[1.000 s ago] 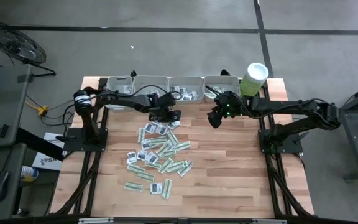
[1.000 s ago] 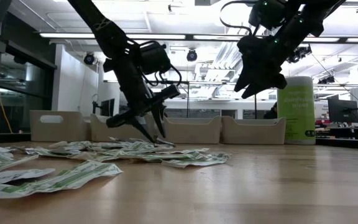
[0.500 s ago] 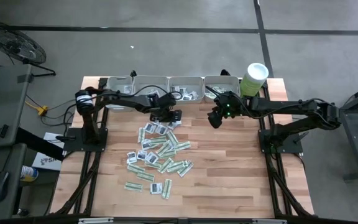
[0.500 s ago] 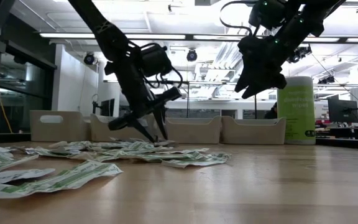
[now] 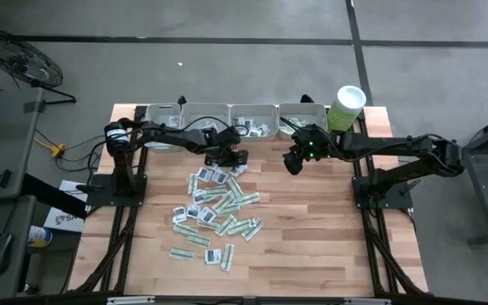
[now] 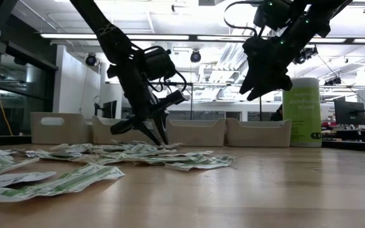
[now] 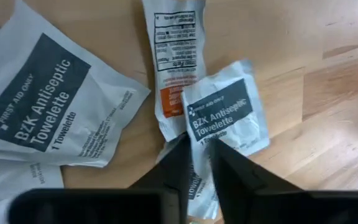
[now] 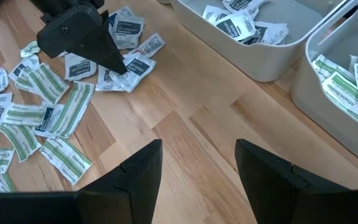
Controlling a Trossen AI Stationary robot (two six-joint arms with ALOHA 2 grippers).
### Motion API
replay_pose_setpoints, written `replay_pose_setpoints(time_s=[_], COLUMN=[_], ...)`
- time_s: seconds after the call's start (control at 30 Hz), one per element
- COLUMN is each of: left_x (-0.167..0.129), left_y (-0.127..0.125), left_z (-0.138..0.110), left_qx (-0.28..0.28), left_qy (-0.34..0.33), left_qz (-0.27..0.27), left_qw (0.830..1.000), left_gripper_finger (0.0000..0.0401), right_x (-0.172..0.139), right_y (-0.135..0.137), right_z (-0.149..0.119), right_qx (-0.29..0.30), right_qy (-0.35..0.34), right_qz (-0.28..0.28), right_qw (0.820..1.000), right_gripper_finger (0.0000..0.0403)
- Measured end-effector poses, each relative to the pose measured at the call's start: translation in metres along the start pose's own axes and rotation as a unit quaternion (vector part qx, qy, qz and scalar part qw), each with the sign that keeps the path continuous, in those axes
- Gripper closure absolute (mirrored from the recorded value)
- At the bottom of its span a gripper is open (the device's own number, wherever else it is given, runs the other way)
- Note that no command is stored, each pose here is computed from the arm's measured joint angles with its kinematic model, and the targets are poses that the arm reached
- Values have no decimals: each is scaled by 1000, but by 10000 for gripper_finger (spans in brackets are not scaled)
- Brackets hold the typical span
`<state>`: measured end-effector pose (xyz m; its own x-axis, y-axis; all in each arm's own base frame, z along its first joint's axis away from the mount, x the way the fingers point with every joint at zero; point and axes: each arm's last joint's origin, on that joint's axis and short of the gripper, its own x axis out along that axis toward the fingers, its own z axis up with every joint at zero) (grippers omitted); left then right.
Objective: Pick & Place First Aid Supplies
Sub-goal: Put the gray towelette pack into the middle right gray bin
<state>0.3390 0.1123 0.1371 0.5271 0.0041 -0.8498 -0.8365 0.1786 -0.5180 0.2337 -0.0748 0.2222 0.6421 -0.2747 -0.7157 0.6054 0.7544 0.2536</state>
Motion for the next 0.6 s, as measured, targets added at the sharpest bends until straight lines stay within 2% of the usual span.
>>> replay_pose_setpoints(time_s=[0.13,0.33,0.6], left_x=[0,-6,-46], left_y=[1,0,-20], left_z=[0,-2,1], left_qx=[11,23,56], left_qy=[3,12,-14], left_qz=[2,-2,-32], left_qw=[1000,1000,998], left_gripper_finger=[393,398,400], right_x=[0,0,0], right_y=[0,0,1], right_z=[0,0,-1], right_qx=[1,1,5], right_qy=[0,4,7], right_qz=[0,7,10], right_qw=[1000,1000,1000], right_gripper_finger=[206,206,206])
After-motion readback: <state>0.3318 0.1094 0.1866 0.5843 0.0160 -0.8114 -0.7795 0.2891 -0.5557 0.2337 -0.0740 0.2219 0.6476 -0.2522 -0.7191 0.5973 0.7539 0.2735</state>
